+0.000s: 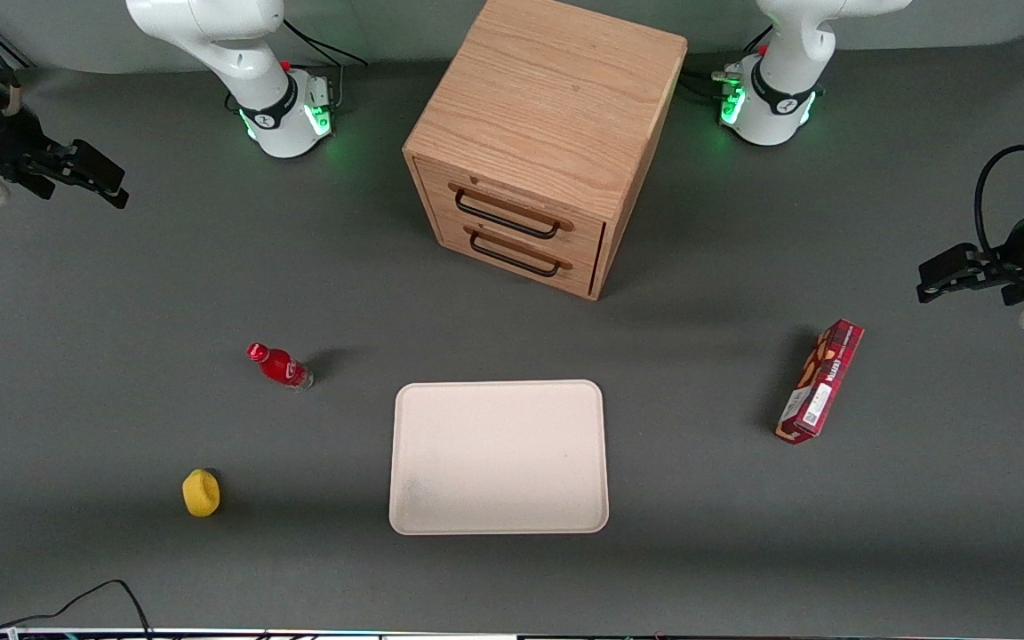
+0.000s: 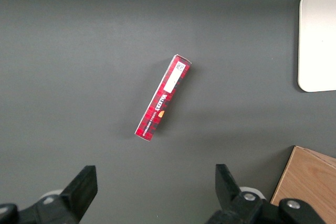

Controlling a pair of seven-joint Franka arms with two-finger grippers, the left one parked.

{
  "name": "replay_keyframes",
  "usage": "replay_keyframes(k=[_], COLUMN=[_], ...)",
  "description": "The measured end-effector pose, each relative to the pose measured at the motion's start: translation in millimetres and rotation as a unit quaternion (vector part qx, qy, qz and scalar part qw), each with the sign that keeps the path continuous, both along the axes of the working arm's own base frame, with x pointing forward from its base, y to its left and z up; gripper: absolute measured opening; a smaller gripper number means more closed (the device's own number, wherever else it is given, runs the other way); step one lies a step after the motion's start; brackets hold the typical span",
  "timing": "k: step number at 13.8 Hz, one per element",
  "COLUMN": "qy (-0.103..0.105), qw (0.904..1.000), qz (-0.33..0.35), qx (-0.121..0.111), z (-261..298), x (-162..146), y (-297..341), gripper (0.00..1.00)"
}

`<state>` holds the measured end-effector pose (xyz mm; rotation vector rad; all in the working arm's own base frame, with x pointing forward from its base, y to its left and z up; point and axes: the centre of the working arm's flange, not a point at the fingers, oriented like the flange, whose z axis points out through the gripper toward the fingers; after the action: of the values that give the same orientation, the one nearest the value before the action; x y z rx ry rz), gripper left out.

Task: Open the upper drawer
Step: 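Move the right gripper to the upper drawer's black handle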

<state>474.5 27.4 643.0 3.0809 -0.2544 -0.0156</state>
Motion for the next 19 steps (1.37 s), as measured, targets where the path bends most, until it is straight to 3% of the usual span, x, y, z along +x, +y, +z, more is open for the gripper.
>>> replay_keyframes(k=[6,8,10,13,19], qy=[-0.002,0.001,-0.004,0.000,0.074], qw=[0.9999,0.9988,0.9911,0.9624,0.8873], qz=[-0.003,0.035,0.117,0.244,0.408], qx=[0.010,0.033,0.065,0.120,0.203], z=[5,7,15,8,-91], x=[0,-1,-2,3,44], y=[-3,1,19,65,256], gripper=[1.00,1.00,1.00,1.00,1.00])
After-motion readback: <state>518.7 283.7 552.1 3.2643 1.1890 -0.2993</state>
